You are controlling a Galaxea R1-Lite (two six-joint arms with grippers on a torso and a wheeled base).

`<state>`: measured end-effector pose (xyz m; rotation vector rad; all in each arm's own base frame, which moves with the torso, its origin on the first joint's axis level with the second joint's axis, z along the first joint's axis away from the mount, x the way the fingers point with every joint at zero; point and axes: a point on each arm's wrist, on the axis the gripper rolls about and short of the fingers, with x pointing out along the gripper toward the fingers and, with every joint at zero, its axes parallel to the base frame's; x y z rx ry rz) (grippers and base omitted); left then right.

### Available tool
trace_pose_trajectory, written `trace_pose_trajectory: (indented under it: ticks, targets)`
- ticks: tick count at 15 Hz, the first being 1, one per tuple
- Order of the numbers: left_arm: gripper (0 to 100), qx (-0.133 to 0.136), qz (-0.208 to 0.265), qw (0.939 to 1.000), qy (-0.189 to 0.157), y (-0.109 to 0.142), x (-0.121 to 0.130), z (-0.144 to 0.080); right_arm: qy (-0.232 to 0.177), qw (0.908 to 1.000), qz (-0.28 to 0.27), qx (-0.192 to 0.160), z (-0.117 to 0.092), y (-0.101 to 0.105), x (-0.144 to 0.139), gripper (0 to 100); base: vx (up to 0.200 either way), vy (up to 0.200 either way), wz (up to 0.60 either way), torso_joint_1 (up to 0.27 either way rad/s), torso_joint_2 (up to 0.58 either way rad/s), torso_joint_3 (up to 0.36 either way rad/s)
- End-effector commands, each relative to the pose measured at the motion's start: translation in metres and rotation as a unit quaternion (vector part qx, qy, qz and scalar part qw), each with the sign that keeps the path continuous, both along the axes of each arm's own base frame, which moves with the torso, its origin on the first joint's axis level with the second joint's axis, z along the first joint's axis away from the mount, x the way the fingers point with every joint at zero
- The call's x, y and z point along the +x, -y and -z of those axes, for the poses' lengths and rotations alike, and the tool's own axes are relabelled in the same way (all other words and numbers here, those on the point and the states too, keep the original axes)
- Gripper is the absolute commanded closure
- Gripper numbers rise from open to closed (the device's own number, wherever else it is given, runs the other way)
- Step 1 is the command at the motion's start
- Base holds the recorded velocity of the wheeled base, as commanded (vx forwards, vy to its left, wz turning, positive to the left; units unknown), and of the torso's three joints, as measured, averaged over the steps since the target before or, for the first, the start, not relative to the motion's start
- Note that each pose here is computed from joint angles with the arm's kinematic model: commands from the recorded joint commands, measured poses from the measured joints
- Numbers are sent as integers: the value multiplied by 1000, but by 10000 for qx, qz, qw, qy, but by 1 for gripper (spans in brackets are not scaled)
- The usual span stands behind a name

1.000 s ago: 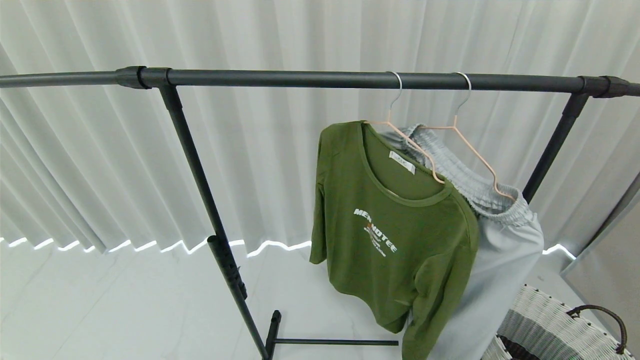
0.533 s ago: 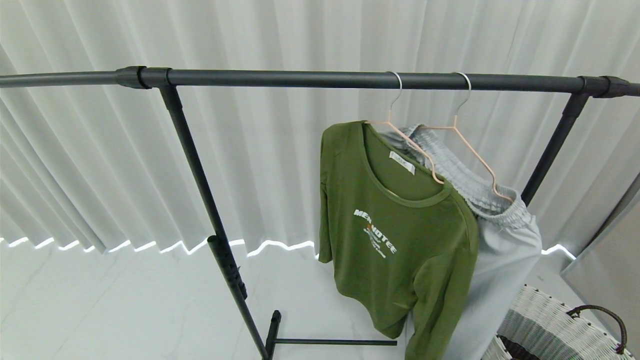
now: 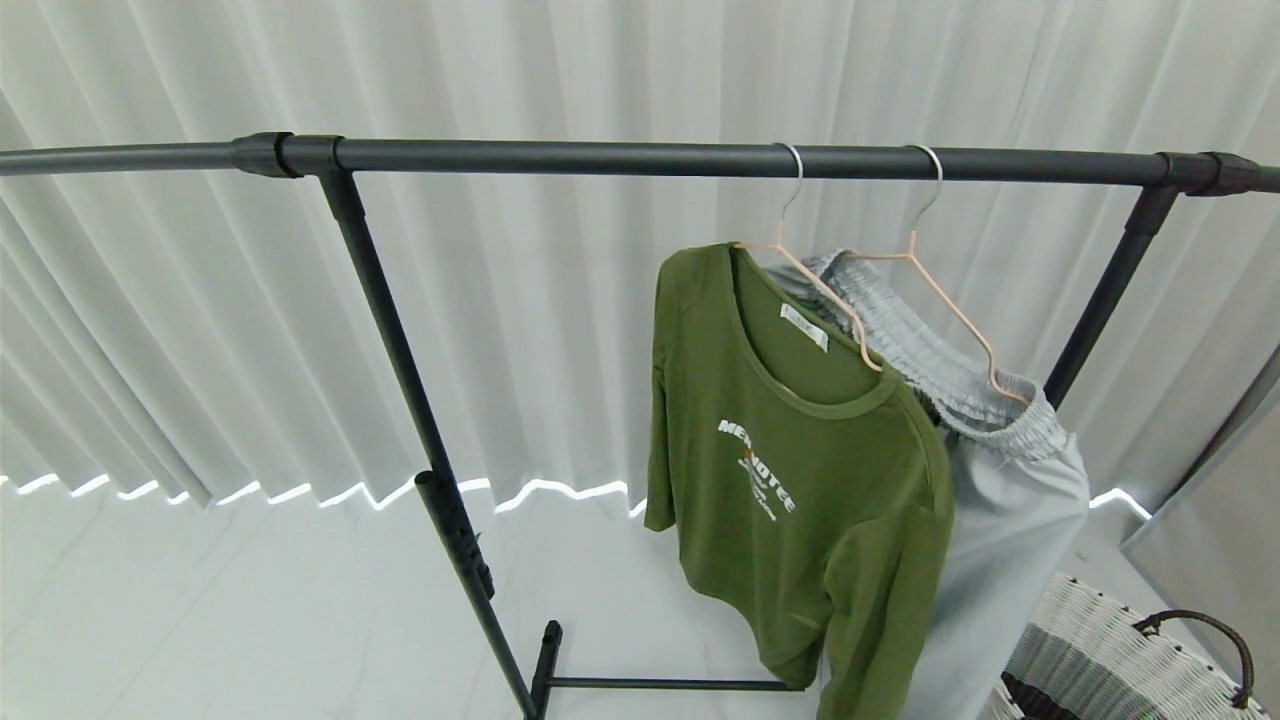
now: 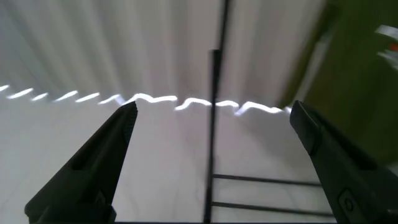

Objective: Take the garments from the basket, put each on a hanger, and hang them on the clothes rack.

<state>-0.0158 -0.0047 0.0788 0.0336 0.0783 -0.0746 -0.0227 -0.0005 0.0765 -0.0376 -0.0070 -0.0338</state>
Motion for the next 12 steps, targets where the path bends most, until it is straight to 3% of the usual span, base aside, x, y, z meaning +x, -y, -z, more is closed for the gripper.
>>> trace_pose_trajectory:
  ticks: [1,4,5,7,8,12]
  targets:
    - [0,51,284,9995,-82,0,0,-3,0,10000,1,4,0,0,0,0,0,0,0,0,0,0]
    - [0,110,493,9986,177,-1,-5,-2,0,10000,1,4,0,0,0,0,0,0,0,0,0,0]
    - [0,104,336,9983,456,-1,-9,-1,0,10000,1,4,0,0,0,0,0,0,0,0,0,0]
    - [0,-101,-554,9975,426,-5,-8,0,0,10000,8,4,0,0,0,0,0,0,0,0,0,0]
    - [0,-338,-747,9958,412,-6,-8,1,0,10000,1,4,0,0,0,0,0,0,0,0,0,0]
    - [0,-346,-755,9957,413,-6,-8,1,0,10000,8,12,0,0,0,0,0,0,0,0,0,0]
